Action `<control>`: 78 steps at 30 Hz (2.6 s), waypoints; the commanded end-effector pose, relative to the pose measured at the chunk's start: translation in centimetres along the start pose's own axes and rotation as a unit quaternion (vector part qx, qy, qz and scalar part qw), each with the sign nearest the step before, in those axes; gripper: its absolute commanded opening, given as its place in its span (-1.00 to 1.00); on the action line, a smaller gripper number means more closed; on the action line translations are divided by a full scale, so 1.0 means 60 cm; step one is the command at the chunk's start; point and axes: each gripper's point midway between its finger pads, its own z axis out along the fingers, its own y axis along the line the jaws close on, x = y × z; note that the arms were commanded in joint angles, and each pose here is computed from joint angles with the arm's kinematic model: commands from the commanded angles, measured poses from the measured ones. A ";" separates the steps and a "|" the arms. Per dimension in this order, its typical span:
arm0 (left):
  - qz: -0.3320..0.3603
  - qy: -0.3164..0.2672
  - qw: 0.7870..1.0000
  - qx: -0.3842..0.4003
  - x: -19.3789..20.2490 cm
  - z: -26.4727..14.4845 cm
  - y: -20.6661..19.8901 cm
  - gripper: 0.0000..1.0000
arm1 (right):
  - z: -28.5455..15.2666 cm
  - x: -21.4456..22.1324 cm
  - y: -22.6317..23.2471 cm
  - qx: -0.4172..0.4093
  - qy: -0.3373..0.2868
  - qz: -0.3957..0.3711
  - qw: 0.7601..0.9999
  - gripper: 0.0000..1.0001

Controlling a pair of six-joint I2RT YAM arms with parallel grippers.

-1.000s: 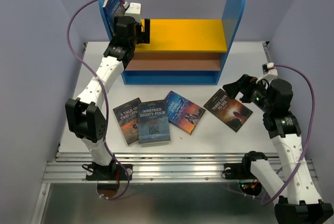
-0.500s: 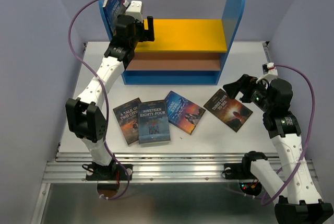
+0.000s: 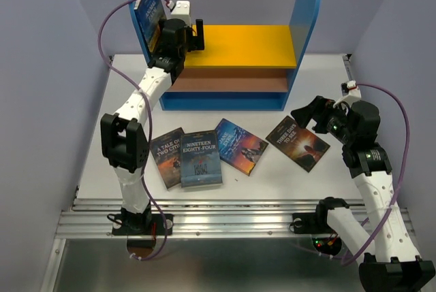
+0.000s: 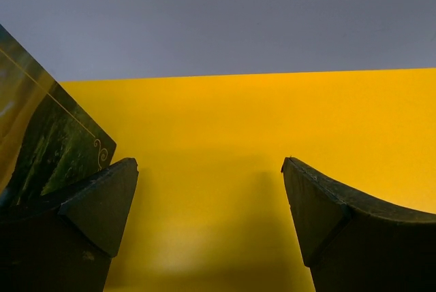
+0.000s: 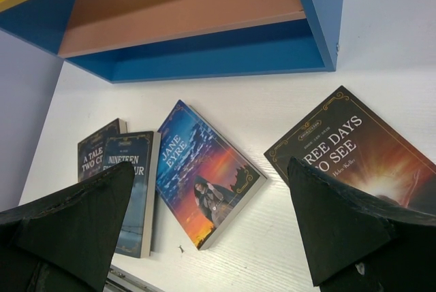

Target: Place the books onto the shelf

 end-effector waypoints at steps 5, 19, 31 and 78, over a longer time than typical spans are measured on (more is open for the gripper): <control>-0.012 -0.052 0.996 -0.077 -0.062 0.012 0.036 0.98 | -0.014 -0.046 0.022 -0.010 -0.039 -0.017 0.999 1.00; -0.023 -0.056 0.979 -0.193 -0.059 0.021 0.103 0.98 | -0.018 -0.051 0.024 -0.009 -0.045 -0.019 0.999 1.00; -0.042 -0.092 0.992 -0.073 -0.129 -0.034 0.032 0.98 | -0.014 -0.049 0.019 -0.005 -0.043 -0.019 0.999 1.00; -0.306 0.196 0.931 0.020 0.358 -0.498 -0.026 0.98 | 0.066 0.242 0.136 -0.138 0.170 -0.004 0.976 1.00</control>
